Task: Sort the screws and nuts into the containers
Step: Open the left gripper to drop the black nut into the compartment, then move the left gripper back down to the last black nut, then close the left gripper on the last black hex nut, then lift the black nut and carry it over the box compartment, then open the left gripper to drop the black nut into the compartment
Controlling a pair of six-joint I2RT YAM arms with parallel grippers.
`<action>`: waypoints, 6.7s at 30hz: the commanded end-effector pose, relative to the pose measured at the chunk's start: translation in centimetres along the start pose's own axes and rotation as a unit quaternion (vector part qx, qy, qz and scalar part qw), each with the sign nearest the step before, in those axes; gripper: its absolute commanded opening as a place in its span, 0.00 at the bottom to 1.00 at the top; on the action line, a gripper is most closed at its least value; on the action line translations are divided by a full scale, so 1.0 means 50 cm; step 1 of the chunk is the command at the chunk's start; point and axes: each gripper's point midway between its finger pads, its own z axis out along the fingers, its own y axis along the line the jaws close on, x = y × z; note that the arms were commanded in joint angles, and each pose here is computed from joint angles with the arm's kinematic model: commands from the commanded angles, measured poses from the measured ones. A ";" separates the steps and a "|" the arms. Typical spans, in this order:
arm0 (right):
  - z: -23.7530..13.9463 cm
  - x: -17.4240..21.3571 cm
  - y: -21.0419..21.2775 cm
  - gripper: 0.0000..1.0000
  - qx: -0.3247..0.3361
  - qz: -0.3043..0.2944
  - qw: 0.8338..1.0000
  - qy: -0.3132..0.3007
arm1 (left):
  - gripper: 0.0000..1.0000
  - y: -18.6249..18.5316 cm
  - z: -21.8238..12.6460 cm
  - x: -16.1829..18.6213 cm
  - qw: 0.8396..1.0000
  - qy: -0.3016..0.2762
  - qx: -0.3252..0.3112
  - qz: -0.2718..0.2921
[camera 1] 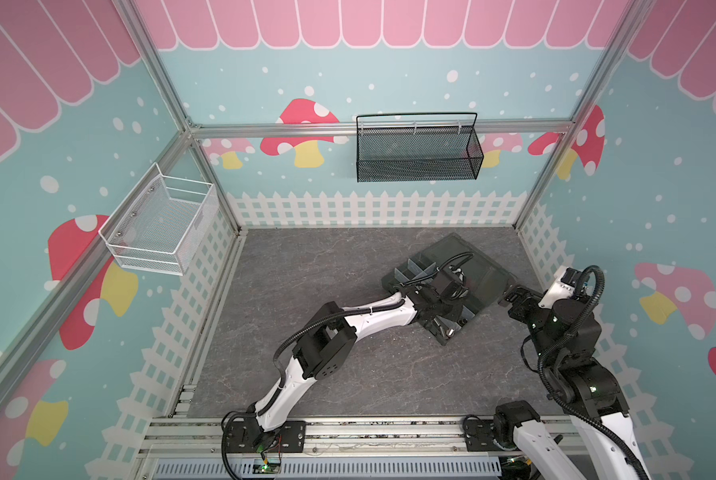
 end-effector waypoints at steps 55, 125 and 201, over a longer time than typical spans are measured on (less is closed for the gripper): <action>0.069 0.070 0.002 0.98 0.009 -0.002 0.999 0.039 | 0.61 0.428 -0.586 0.489 0.884 0.133 -0.355 -0.273; 0.084 0.086 0.011 0.98 0.003 0.004 0.998 0.055 | 0.13 0.462 -0.506 0.488 0.893 0.154 -0.329 -0.266; 0.090 0.055 0.090 0.98 -0.079 0.039 0.994 0.069 | 0.70 0.146 -0.301 0.054 0.981 -0.152 -0.070 -0.102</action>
